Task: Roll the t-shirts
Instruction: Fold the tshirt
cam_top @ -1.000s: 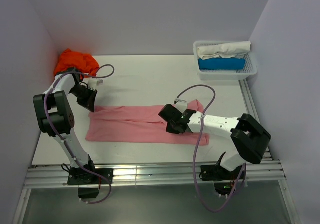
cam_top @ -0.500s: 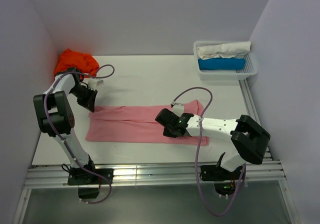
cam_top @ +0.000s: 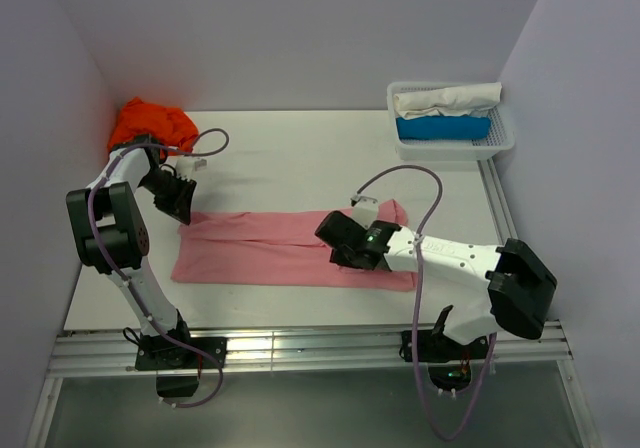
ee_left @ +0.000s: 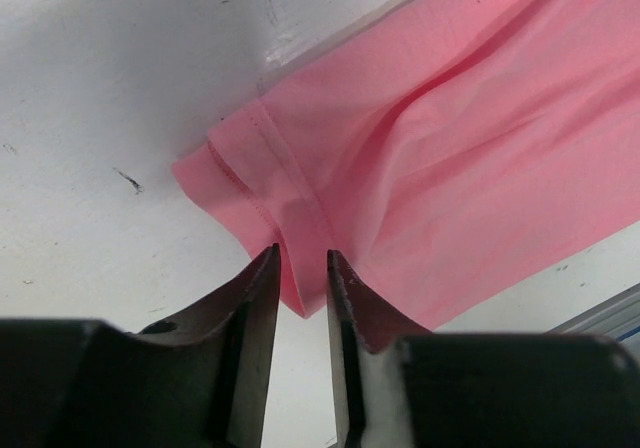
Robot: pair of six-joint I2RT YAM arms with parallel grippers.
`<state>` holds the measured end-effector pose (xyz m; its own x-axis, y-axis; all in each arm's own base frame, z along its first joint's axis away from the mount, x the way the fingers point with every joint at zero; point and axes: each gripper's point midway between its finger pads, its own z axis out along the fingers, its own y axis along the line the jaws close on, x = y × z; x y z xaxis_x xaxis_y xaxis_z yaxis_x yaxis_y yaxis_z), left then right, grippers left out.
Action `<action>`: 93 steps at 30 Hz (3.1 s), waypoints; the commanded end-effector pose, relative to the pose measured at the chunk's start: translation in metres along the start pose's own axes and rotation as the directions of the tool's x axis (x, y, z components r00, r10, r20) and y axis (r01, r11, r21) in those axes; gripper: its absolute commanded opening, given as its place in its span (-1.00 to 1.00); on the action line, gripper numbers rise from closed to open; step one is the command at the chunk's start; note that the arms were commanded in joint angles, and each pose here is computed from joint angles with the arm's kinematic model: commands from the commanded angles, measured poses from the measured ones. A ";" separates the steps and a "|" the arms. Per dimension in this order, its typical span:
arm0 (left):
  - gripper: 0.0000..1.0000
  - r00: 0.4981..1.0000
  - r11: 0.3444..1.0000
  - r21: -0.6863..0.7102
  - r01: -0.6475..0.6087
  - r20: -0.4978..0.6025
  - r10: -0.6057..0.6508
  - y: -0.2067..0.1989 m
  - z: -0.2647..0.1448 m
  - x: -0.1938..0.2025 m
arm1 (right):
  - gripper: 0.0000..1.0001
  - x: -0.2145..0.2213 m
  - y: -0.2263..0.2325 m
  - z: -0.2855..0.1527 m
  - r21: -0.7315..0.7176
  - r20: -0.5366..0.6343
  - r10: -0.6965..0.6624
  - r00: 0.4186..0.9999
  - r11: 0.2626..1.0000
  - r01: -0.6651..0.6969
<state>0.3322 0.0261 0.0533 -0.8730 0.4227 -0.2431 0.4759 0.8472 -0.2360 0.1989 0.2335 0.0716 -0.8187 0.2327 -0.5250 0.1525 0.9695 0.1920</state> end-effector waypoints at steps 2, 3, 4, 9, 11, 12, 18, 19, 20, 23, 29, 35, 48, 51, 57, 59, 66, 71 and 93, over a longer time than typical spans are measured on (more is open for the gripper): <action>-0.34 0.995 0.999 -0.037 -0.023 0.096 0.027 -0.003 -0.028 -0.022 | -0.14 -0.053 -0.023 -0.003 0.096 0.125 0.048 0.991 0.994 -0.060; -0.32 0.994 0.999 -0.038 -0.024 0.102 0.028 -0.003 -0.029 -0.024 | -0.13 -0.059 -0.025 0.000 0.102 0.135 0.053 0.989 0.993 -0.067; -0.31 0.994 0.999 -0.035 -0.023 0.104 0.026 -0.003 -0.029 -0.025 | -0.13 -0.068 -0.034 0.007 0.132 0.141 0.068 0.988 0.987 -0.087; -0.32 0.994 1.000 -0.013 -0.011 0.110 0.012 -0.002 -0.028 -0.031 | -0.13 -0.097 -0.053 0.035 0.186 0.143 0.076 0.987 0.977 -0.102; -0.32 0.994 1.000 -0.011 -0.011 0.110 0.012 -0.002 -0.028 -0.032 | -0.14 -0.106 -0.061 0.044 0.200 0.136 0.079 0.988 0.974 -0.106; -0.32 0.994 1.000 -0.010 -0.011 0.111 0.012 -0.002 -0.028 -0.032 | -0.14 -0.107 -0.064 0.050 0.217 0.129 0.076 0.989 0.971 -0.103; -0.33 0.994 1.000 -0.002 -0.011 0.110 0.011 -0.003 -0.028 -0.033 | -0.22 -0.099 -0.079 0.070 0.263 0.065 0.070 0.995 0.961 -0.085; -0.33 0.994 1.000 0.000 -0.014 0.110 0.014 -0.004 -0.027 -0.032 | -0.24 -0.096 -0.078 0.070 0.258 0.058 0.070 0.996 0.963 -0.083; -0.34 0.994 1.000 -0.002 -0.013 0.107 0.013 -0.003 -0.027 -0.032 | -0.28 -0.089 -0.081 0.071 0.254 0.042 0.075 0.996 0.964 -0.083; -0.34 0.994 1.000 -0.002 -0.017 0.110 0.017 -0.004 -0.028 -0.031 | -0.31 -0.080 -0.079 0.068 0.213 0.034 0.091 0.995 0.972 -0.097; -0.36 0.994 1.000 0.008 -0.016 0.104 0.015 -0.006 -0.026 -0.029 | -0.34 -0.056 -0.078 0.055 0.163 0.002 0.098 0.995 0.982 -0.097; -0.36 0.995 1.000 0.003 -0.018 0.099 0.018 -0.006 -0.025 -0.026 | -0.36 -0.036 -0.072 0.038 0.119 0.000 0.103 0.995 0.988 -0.103; -0.28 0.994 1.000 -0.012 -0.025 0.104 0.026 -0.002 -0.025 -0.029 | -0.35 -0.021 -0.079 0.018 0.084 0.003 0.137 0.991 0.987 -0.137; -0.18 0.991 0.999 -0.030 -0.023 0.127 0.027 0.002 -0.030 -0.037 | -0.28 -0.044 -0.071 0.003 0.051 0.075 0.155 0.985 0.986 -0.159; 0.02 0.991 0.999 0.025 0.020 0.133 -0.023 0.007 -0.022 -0.054 | -0.07 -0.096 -0.068 -0.013 0.004 0.214 0.213 0.953 0.976 -0.219; 0.01 0.993 0.998 0.049 0.043 0.112 -0.049 0.009 -0.015 -0.054 | -0.07 -0.110 -0.076 -0.005 0.013 0.230 0.230 0.946 0.971 -0.239; -0.02 0.995 0.993 0.083 0.084 0.046 -0.088 0.014 0.005 -0.047 | -0.05 -0.128 -0.104 0.024 0.081 0.225 0.253 0.941 0.958 -0.276; 0.00 0.995 0.993 0.079 0.093 0.021 -0.095 0.013 0.009 -0.039 | 0.01 -0.127 -0.119 0.042 0.123 0.209 0.260 0.943 0.949 -0.289; -0.85 0.993 0.979 0.168 0.114 0.006 -0.117 0.005 0.026 -0.046 | -0.06 -0.122 -0.135 0.102 0.215 0.083 0.253 0.964 0.940 -0.265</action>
<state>0.3639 0.0092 0.0248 -0.9281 0.3299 -0.1726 0.3722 0.8351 -0.4050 0.3184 0.0826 0.0190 -0.7209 0.4730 -0.5065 0.4822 0.8673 0.1236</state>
